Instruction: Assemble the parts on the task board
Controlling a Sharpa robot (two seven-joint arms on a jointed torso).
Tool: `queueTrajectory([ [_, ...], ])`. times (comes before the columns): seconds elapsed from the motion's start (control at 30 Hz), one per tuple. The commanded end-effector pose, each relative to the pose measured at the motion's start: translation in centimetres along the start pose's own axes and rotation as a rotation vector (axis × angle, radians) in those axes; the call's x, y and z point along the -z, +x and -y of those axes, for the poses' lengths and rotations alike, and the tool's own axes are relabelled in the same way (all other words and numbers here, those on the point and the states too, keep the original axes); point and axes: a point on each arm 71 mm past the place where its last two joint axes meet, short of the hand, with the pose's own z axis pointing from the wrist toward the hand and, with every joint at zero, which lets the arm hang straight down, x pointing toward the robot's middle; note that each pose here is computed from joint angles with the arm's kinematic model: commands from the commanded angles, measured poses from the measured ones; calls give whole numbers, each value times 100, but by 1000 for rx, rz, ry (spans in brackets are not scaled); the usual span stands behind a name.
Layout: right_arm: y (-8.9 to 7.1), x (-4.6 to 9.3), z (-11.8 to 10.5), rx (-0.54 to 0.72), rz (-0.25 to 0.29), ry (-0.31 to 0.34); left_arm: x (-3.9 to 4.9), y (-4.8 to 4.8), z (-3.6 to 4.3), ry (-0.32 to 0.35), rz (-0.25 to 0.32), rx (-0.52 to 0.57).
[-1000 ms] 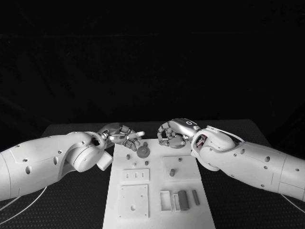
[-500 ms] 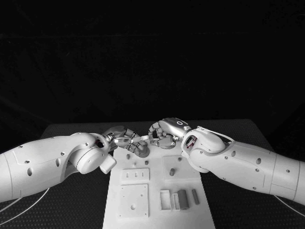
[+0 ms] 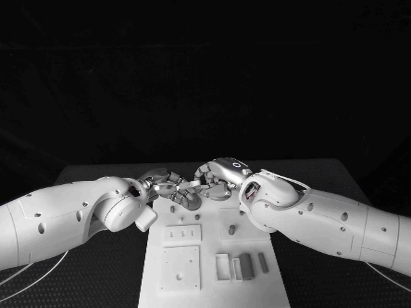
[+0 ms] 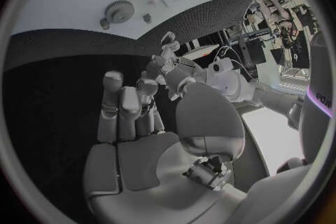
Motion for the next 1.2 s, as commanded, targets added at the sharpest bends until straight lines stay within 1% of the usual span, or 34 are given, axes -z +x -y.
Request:
queueTrajectory([
  [0.03, 6, -5, -26, 9, -3, -9, -12, 24, 19, 8, -1, 14],
  [0.2, 12, -13, -39, 8, -6, -11, -15, 57, 29, 10, -12, 14],
  [0.57, 52, -44, -68, 1, -18, -12, -16, 73, 44, 20, -2, 33],
  [0.83, 93, -49, -88, -6, -28, -14, -15, 62, 41, 20, 6, 47],
  [1.2, 93, -36, -73, -7, -21, -9, -8, 41, 22, 7, 6, 48],
])
